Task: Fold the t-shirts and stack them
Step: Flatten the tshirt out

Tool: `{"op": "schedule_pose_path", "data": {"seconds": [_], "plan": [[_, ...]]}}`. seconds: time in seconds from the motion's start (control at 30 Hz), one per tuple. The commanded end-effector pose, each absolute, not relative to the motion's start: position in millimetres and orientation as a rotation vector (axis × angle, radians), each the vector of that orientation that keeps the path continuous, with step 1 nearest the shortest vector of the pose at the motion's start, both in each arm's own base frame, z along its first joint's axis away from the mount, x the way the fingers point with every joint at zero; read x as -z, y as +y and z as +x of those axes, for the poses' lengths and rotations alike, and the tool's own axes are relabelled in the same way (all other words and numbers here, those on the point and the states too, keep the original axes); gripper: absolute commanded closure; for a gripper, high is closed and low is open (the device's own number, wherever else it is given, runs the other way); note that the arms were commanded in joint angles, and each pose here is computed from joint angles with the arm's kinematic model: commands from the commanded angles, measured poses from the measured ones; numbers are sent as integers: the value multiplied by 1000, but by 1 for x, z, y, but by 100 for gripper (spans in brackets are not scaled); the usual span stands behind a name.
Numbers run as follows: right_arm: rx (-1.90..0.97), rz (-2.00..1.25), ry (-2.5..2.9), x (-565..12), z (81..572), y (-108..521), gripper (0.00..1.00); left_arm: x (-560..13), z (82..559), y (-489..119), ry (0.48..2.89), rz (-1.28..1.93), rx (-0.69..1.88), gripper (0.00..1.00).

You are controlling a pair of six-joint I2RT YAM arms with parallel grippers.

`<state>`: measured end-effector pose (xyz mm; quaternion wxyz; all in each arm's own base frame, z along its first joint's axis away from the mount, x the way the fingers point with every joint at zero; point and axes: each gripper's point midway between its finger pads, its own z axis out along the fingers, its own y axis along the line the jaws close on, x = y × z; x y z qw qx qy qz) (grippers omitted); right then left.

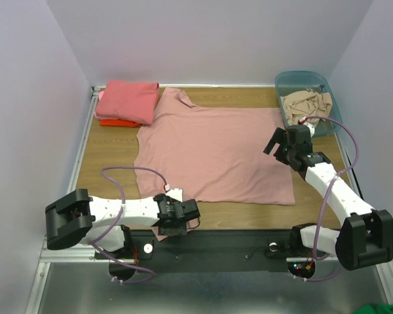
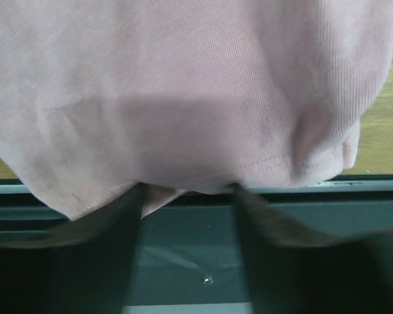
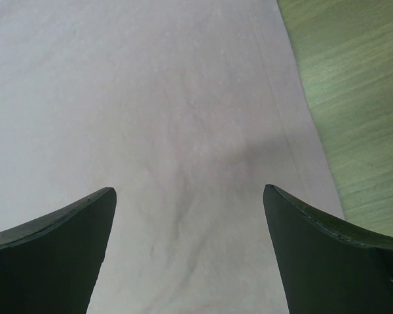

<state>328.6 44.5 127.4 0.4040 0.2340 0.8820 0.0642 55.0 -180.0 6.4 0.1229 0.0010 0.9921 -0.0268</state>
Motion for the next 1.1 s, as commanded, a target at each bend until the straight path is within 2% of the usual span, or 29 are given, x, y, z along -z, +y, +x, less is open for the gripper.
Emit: {"op": "schedule_pose_path", "data": {"seconds": [0.0, 0.03, 0.07, 0.13, 0.17, 0.23, 0.5, 0.8, 1.07], "plan": [[-171, 614, 2154, -141, 326, 42, 0, -10, 60, -186, 2875, -10, 62, 45], [-176, 628, 2147, -142, 324, 41, 0, -10, 60, -186, 2874, -16, 58, 51], [-175, 640, 2129, -146, 321, 39, 0, -10, 61, -186, 2871, -19, 59, 64], [-160, 663, 2130, -141, 313, 35, 0, -12, 62, -187, 2862, -34, 66, 81], [-160, 682, 2122, -141, 310, 34, 0, -13, 63, -185, 2858, -38, 60, 93], [-154, 707, 2113, -143, 300, 30, 0, -20, 66, -188, 2835, -62, 89, 100], [-142, 818, 2104, -129, 259, 19, 0, -41, 80, -189, 2740, -140, 168, 100], [-250, 876, 2215, -110, 229, 36, 0, -61, 95, -187, 2639, -199, 208, 100], [-158, 1196, 2138, -100, 189, 14, 0, -75, 106, -192, 2577, -173, 241, 100]]}}
